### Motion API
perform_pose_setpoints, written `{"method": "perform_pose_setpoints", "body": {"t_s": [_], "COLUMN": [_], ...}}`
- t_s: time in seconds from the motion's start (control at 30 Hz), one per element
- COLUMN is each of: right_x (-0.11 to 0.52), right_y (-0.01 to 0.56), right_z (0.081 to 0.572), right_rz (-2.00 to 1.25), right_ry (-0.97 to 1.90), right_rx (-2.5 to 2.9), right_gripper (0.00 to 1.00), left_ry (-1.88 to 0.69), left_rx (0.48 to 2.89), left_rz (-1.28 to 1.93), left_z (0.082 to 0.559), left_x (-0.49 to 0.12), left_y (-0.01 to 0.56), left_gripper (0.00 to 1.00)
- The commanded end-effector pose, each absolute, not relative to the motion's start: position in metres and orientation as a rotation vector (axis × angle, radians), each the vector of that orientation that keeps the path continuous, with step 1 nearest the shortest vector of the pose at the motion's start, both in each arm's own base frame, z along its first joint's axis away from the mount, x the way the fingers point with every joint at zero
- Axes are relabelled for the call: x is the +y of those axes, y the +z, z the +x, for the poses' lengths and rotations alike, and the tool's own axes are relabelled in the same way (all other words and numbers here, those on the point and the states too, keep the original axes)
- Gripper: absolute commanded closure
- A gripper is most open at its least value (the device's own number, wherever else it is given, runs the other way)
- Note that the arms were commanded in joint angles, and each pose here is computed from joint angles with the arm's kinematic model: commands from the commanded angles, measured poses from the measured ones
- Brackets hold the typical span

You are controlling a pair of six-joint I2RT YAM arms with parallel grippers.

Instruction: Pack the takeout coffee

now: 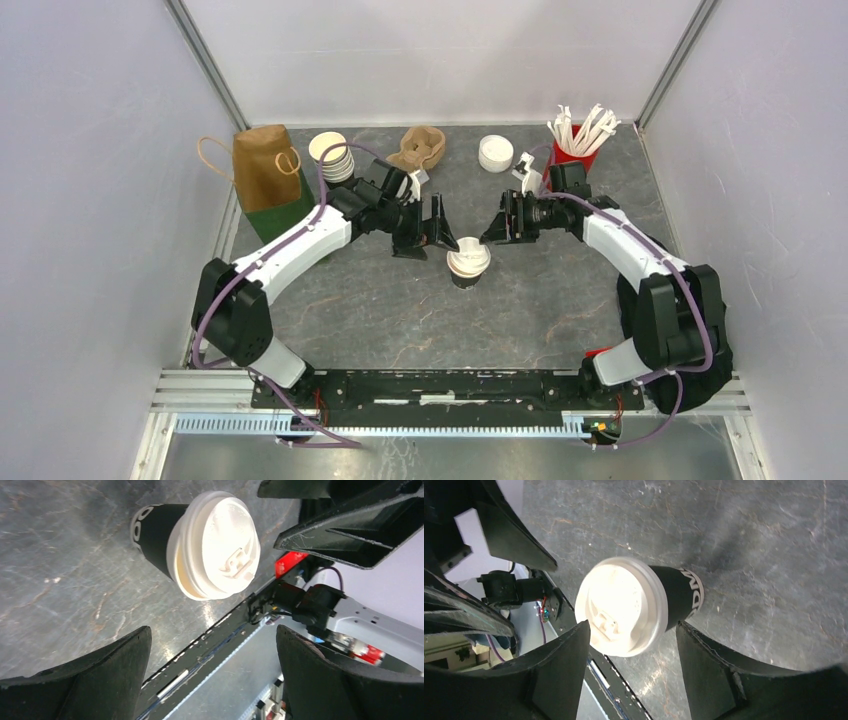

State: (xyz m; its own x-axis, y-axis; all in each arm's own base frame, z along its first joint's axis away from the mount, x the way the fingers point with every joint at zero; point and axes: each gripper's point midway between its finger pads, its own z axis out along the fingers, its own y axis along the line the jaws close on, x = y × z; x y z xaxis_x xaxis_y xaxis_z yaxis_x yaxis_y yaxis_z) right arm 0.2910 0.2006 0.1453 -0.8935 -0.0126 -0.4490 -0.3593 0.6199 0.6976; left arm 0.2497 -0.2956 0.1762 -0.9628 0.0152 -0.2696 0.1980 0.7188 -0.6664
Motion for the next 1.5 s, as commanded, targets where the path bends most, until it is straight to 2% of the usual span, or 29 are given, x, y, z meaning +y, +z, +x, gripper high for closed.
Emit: {"method": "perform_pose_setpoints", "body": {"t_s": [0.0,0.1,0.23,0.57,0.9,1.17,1.33,1.47], "right_x": [0.221,0.222,0.222,0.229,0.228,0.226,0.21,0.207], "right_y": [0.162,0.156,0.145,0.146,0.152,0.159,0.156,0.149], "right_z": [0.307,0.313,0.316,0.309,0.298,0.305,0.307,0.286], "right_rz": [-0.416,-0.432,-0.447,-0.501,-0.494,-0.464,-0.394,-0.397], "right_ry": [1.273,1.259,1.252,1.301,1.288,1.249,1.174,1.214], "right_rx": [2.295,2.31,2.338,2.317,2.306,2.292,2.336,2.348], "right_gripper": [0.32,0.36,0.36,0.48,0.54,0.5,0.42,0.35], "left_ry": [-1.331,-1.346,-1.318,-1.386,-1.408,-1.372,-1.314,-1.294], "left_rx": [2.618,2.624,2.64,2.637,2.627,2.635,2.641,2.628], "left_rz": [0.106,0.072,0.057,-0.013,-0.031,-0.042,-0.032,-0.048], "left_z": [0.25,0.251,0.253,0.253,0.25,0.248,0.251,0.256], "left_x": [-0.319,-0.321,-0.32,-0.327,-0.336,-0.334,-0.33,-0.329], "left_y": [0.188,0.177,0.166,0.146,0.142,0.137,0.134,0.133], "left_gripper": [0.01,0.05,0.07,0.06,0.16,0.21,0.26,0.29]}}
